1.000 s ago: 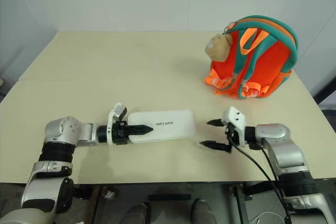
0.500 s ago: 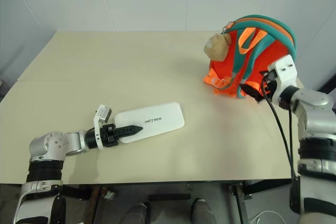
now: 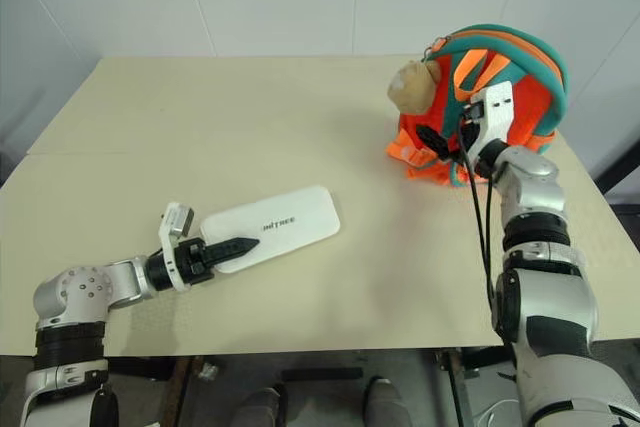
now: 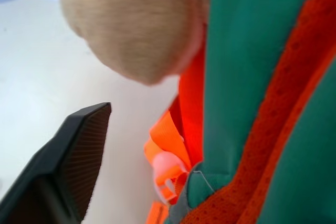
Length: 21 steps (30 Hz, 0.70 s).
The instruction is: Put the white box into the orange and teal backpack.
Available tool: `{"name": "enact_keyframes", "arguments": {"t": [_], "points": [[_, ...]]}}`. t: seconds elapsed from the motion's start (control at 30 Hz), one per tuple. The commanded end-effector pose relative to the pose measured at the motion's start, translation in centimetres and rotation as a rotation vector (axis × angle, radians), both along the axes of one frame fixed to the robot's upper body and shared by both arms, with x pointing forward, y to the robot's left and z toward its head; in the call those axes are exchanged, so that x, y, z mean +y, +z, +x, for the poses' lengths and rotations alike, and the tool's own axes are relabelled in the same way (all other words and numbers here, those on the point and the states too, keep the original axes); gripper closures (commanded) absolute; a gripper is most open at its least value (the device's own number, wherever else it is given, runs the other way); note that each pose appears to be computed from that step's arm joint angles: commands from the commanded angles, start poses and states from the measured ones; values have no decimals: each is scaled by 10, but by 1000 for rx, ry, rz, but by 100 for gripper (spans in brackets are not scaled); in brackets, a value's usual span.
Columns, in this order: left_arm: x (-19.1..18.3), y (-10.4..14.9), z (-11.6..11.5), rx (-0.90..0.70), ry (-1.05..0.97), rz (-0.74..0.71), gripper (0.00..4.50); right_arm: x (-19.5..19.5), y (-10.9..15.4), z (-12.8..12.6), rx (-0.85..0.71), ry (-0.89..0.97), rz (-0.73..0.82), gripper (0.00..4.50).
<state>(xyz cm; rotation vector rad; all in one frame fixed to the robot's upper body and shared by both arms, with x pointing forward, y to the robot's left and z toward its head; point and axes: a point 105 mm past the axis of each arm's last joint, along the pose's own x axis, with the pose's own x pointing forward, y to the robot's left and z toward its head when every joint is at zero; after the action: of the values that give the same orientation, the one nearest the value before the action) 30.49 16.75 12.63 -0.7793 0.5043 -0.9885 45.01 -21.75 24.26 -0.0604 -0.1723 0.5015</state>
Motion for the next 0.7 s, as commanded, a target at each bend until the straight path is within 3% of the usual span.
{"name": "enact_keyframes", "arguments": {"t": [0.03,0.2,0.33,0.5,0.7], "points": [[7,17,2,-95,37,-3,321,16,34,-10,-180,127,70,131],[22,21,7,-162,115,29,321,42,36,-22,-182,337,83,308],[51,17,20,-195,270,119,321,78,33,-62,-68,711,68,446],[69,25,28,-242,368,140,321,95,34,-96,46,913,114,449],[86,27,25,-254,412,170,321,106,55,-132,105,1107,213,449]]}}
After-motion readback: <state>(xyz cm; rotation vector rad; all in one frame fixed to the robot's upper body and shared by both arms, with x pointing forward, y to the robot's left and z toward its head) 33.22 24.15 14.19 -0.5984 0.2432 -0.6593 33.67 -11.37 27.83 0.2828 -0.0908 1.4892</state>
